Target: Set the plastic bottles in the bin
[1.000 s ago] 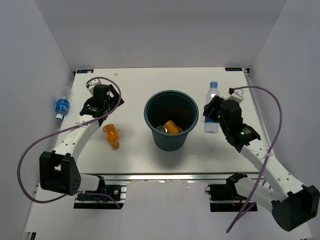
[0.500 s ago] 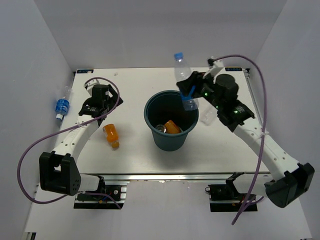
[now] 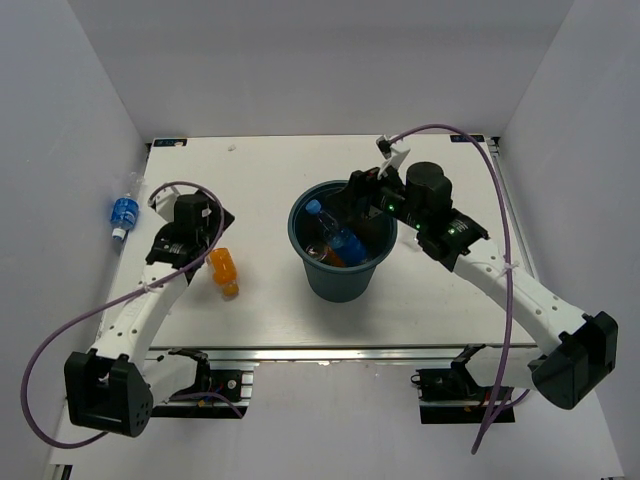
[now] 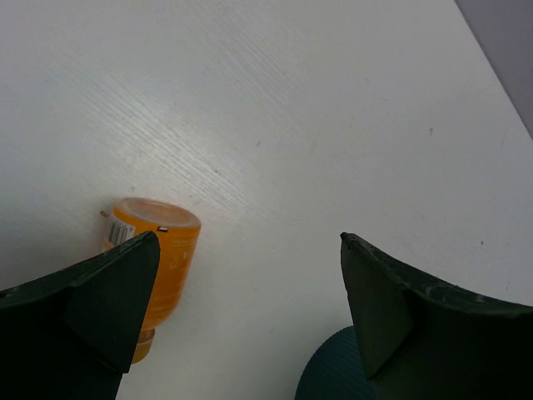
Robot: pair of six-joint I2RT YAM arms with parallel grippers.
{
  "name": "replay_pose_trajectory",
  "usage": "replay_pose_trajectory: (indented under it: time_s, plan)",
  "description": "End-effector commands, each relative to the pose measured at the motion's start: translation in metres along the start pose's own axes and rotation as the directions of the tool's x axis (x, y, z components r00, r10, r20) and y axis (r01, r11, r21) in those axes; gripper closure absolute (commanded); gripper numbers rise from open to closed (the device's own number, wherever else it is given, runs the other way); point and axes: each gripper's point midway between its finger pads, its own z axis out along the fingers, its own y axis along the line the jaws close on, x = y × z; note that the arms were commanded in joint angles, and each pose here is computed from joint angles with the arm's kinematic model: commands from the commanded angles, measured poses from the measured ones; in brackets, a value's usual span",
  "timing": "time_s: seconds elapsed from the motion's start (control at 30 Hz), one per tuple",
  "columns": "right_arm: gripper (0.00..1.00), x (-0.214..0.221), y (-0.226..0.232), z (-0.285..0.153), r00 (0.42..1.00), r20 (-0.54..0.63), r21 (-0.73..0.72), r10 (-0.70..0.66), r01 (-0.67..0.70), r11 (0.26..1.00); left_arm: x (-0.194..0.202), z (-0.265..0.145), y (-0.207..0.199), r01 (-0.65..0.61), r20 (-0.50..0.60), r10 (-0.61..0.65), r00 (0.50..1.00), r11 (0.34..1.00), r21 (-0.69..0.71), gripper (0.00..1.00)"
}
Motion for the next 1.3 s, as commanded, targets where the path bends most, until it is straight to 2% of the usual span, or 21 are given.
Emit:
replay_pose_trajectory:
  time_s: [0.0, 0.13, 0.27, 0.37, 0.5, 0.53, 0.73, 0.83, 0.87, 0.93, 0.97, 1.0, 1.1, 1.2, 1.27]
  plan:
    - [0.11, -0.049, 0.004, -0.006, 0.990, 0.109, 0.023, -0.085, 0.083, 0.996, 0.012, -0.004, 0.026, 0.029, -0.017, -0.031, 0.999, 0.996, -0.080, 0.02]
    - [0.11, -0.070, -0.013, -0.021, 0.981, 0.171, 0.116, -0.095, 0.076, 0.990, 0.033, -0.006, 0.056, -0.023, -0.072, 0.011, 0.997, 0.985, -0.172, 0.02]
    - [0.11, -0.073, -0.046, -0.052, 0.974, 0.200, 0.254, -0.108, 0.055, 0.966, 0.052, -0.002, 0.071, -0.050, -0.117, 0.027, 0.993, 0.979, -0.196, 0.02]
    - [0.11, -0.062, -0.055, -0.074, 0.968, 0.233, 0.289, -0.095, 0.024, 0.957, 0.063, 0.004, 0.072, -0.062, -0.168, 0.028, 0.985, 0.977, -0.203, 0.02]
    - [0.11, -0.050, -0.083, -0.108, 0.943, 0.328, 0.406, -0.053, -0.090, 0.909, 0.079, 0.014, 0.089, -0.112, -0.222, 0.049, 0.974, 0.953, -0.282, 0.02]
    - [0.11, -0.032, -0.094, -0.109, 0.947, 0.320, 0.430, -0.028, -0.119, 0.895, 0.082, 0.016, 0.091, -0.116, -0.228, 0.049, 0.972, 0.949, -0.292, 0.02]
    - [0.11, 0.008, -0.133, -0.132, 0.941, 0.337, 0.544, 0.040, -0.229, 0.807, 0.099, 0.037, 0.099, -0.132, -0.249, 0.052, 0.967, 0.940, -0.314, 0.02]
    - [0.11, 0.022, -0.148, -0.143, 0.933, 0.355, 0.589, 0.056, -0.270, 0.761, 0.102, 0.043, 0.096, -0.143, -0.268, 0.056, 0.962, 0.938, -0.316, 0.14]
    - [0.11, 0.025, -0.153, -0.146, 0.926, 0.373, 0.604, 0.066, -0.296, 0.740, 0.100, 0.044, 0.096, -0.145, -0.263, 0.059, 0.963, 0.936, -0.321, 0.25]
    - [0.11, 0.028, -0.158, -0.153, 0.912, 0.403, 0.618, 0.078, -0.334, 0.712, 0.084, 0.042, 0.098, -0.147, -0.211, 0.071, 0.975, 0.919, -0.367, 0.38]
    - [0.11, 0.030, -0.162, -0.158, 0.907, 0.415, 0.632, 0.072, -0.344, 0.694, 0.076, 0.041, 0.096, -0.143, -0.190, 0.075, 0.979, 0.917, -0.371, 0.52]
    - [0.11, 0.030, -0.163, -0.160, 0.905, 0.419, 0.638, 0.069, -0.348, 0.687, 0.067, 0.037, 0.090, -0.130, -0.162, 0.075, 0.984, 0.925, -0.357, 0.57]
    - [0.11, 0.040, -0.169, -0.165, 0.910, 0.409, 0.666, 0.073, -0.352, 0.657, 0.042, 0.028, 0.063, -0.074, -0.093, 0.051, 0.994, 0.960, -0.271, 0.67]
    - [0.11, 0.047, -0.175, -0.169, 0.907, 0.413, 0.691, 0.083, -0.371, 0.620, 0.017, 0.018, 0.022, -0.012, -0.043, 0.007, 0.999, 0.992, -0.123, 0.68]
    - [0.11, 0.051, -0.179, -0.171, 0.908, 0.410, 0.706, 0.088, -0.377, 0.600, -0.013, 0.005, -0.014, 0.021, 0.022, -0.021, 1.000, 1.000, 0.005, 0.68]
